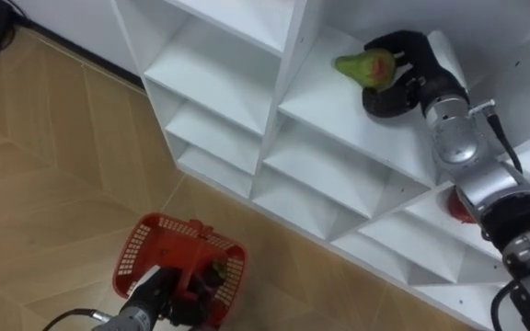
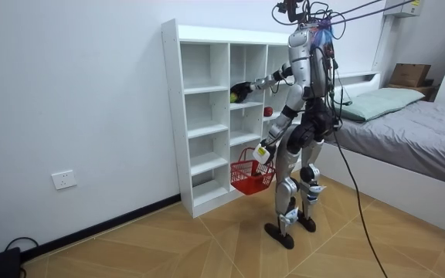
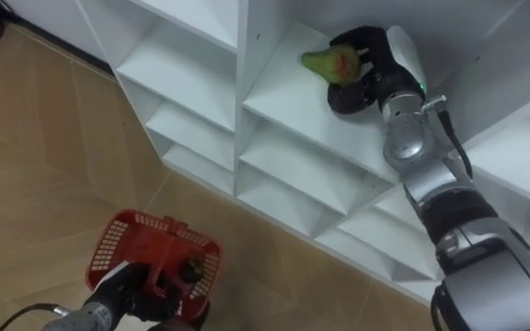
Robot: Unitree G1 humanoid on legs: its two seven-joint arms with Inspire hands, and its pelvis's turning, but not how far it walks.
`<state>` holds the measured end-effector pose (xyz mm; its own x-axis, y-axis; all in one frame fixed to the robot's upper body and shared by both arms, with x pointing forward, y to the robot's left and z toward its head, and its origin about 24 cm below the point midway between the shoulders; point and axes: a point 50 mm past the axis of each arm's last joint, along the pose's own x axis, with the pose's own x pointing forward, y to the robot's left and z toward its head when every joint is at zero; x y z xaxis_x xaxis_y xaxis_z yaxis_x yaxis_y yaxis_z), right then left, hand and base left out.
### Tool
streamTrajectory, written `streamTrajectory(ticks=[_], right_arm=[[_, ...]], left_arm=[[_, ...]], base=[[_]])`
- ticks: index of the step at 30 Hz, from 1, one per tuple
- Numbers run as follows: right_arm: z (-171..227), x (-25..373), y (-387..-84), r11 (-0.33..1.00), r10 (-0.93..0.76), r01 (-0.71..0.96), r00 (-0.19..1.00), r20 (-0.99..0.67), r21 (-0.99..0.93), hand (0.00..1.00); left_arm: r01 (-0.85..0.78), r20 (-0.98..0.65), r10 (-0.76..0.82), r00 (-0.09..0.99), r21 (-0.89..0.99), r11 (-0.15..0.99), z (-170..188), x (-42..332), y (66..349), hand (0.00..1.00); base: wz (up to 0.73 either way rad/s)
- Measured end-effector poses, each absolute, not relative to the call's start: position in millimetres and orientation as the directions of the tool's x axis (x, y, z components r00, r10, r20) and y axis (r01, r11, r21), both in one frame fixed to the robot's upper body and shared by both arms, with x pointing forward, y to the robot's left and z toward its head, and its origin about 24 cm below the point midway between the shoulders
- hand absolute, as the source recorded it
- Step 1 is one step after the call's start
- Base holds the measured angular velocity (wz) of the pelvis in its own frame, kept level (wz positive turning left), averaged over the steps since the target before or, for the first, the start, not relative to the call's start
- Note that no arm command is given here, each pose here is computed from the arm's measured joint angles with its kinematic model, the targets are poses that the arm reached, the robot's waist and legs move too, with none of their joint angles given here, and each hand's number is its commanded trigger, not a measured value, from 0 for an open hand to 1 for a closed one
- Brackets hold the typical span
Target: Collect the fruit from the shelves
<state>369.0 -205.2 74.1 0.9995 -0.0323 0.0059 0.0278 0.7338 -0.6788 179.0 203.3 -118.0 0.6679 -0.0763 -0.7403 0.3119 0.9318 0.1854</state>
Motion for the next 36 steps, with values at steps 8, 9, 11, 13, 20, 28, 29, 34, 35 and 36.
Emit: streamTrajectory(ticks=[8,9,11,13,20,28,29,34,35,36], right_arm=[[73,368,-205,0.759,-0.047,0.041,0.999,0.007,-0.65,1.0],[72,368,-205,0.768,-0.049,0.041,0.999,0.006,-0.639,1.0],[71,366,-204,0.774,-0.047,0.039,0.999,0.003,-0.632,1.0],[65,362,-203,0.778,-0.042,0.028,0.999,-0.007,-0.627,1.0],[56,352,-201,0.824,-0.039,0.027,0.999,-0.009,-0.566,1.0],[30,330,-183,0.867,0.057,-0.087,0.995,-0.077,-0.491,1.0],[28,328,-181,0.874,0.062,-0.093,0.995,-0.08,-0.478,1.0],[17,308,-165,0.894,0.168,-0.199,0.98,-0.11,-0.402,1.0],[16,306,-163,0.894,0.18,-0.21,0.977,-0.112,-0.396,1.0],[13,301,-161,0.896,0.199,-0.23,0.973,-0.118,-0.381,1.0]], left_arm=[[0.311,-0.743,-0.074,0.665,0.185,0.932,-119,178,204,1.0],[0.311,-0.743,-0.074,0.665,0.186,0.932,-119,178,204,1.0],[0.311,-0.743,-0.071,0.666,0.189,0.932,-119,178,204,1.0],[0.305,-0.743,-0.056,0.667,0.204,0.93,-119,177,204,1.0],[0.293,-0.738,-0.042,0.673,0.214,0.932,-119,177,204,1.0],[0.286,-0.769,-0.034,0.638,0.196,0.938,-127,167,202,1.0],[0.286,-0.771,-0.035,0.636,0.193,0.938,-128,166,201,1.0],[0.289,-0.773,-0.049,0.632,0.176,0.941,-130,164,195,1.0],[0.289,-0.774,-0.051,0.632,0.173,0.942,-130,163,194,1.0],[0.291,-0.774,-0.058,0.63,0.166,0.942,-131,163,193,1.0]], base=[[0.0],[0.0],[0.0],[0.03],[0.06],[-0.03],[-0.05],[-0.09],[-0.16],[-0.1]])
